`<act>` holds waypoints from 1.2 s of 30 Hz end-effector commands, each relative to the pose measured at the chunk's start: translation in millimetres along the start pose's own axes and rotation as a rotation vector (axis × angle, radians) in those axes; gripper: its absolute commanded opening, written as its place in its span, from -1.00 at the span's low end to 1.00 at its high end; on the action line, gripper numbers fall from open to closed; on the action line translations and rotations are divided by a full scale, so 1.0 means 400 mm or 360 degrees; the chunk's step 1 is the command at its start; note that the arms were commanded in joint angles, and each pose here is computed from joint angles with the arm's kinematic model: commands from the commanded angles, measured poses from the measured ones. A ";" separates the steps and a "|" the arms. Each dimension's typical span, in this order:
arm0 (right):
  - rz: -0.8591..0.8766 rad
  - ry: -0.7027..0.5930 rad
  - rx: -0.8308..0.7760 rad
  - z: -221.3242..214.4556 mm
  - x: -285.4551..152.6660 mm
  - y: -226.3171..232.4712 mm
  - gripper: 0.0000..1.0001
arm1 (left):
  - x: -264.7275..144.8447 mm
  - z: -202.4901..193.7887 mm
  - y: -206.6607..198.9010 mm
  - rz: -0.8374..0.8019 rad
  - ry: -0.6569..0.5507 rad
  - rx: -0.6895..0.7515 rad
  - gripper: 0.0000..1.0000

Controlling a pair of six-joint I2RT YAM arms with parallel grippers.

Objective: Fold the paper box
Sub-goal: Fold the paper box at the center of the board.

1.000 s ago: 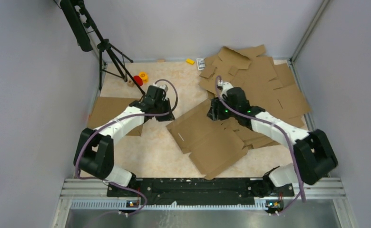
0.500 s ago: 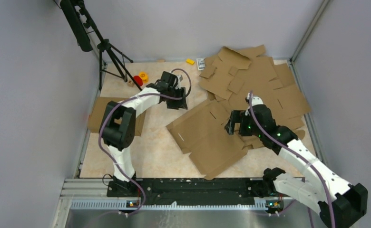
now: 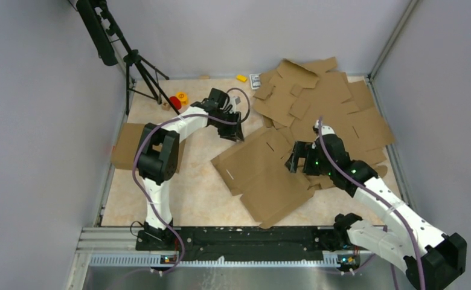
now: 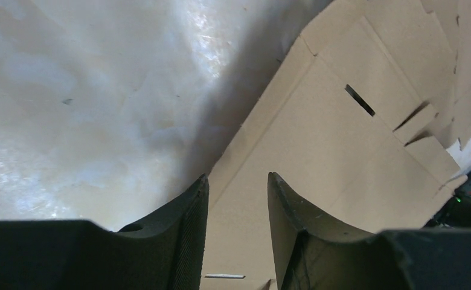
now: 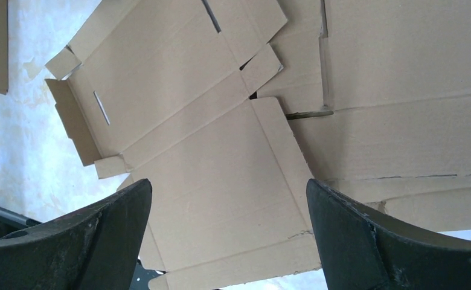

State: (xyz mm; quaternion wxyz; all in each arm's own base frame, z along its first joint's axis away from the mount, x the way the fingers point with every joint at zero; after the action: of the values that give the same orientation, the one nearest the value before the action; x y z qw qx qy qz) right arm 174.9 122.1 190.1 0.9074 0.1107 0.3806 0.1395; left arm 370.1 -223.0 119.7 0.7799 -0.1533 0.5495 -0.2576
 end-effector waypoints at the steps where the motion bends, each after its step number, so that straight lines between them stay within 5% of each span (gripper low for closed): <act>1: 0.0070 -0.0039 0.0016 0.027 0.003 0.020 0.94 | 0.017 -0.033 -0.009 -0.0122 0.0125 -0.0003 -0.17; 9: 0.0114 -0.0019 0.0011 0.034 0.013 0.033 0.91 | 0.023 -0.040 0.011 -0.0047 0.0101 0.0000 -0.30; 18: 0.0150 -0.0027 -0.0001 0.037 0.007 0.039 0.87 | -0.019 -0.017 0.021 0.0077 -0.0184 0.0133 -0.02; 26: 0.0165 -0.0019 -0.0001 0.037 0.011 0.042 0.85 | 0.033 -0.028 0.024 -0.0021 -0.0050 0.0119 -0.04; 36: 0.0135 -0.0027 -0.0011 0.035 0.008 0.035 0.85 | -0.081 0.007 -0.029 -0.0033 -0.0409 0.0270 -0.01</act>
State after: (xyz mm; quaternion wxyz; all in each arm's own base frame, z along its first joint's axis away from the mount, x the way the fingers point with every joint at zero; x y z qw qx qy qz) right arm 178.2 133.9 185.8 0.8936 0.1200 0.3966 0.1726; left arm 349.1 -211.3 104.3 0.8060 -0.1331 0.5111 -0.2670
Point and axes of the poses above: each gripper's point midway between its finger pads, its own x axis out along the fingers, its own y axis along the line the jaws close on, z = x × y, the point moved 7 cm from there along -x, back along the fingers, and after that the axes turned 5 degrees about -x, right-handed, at the moved point
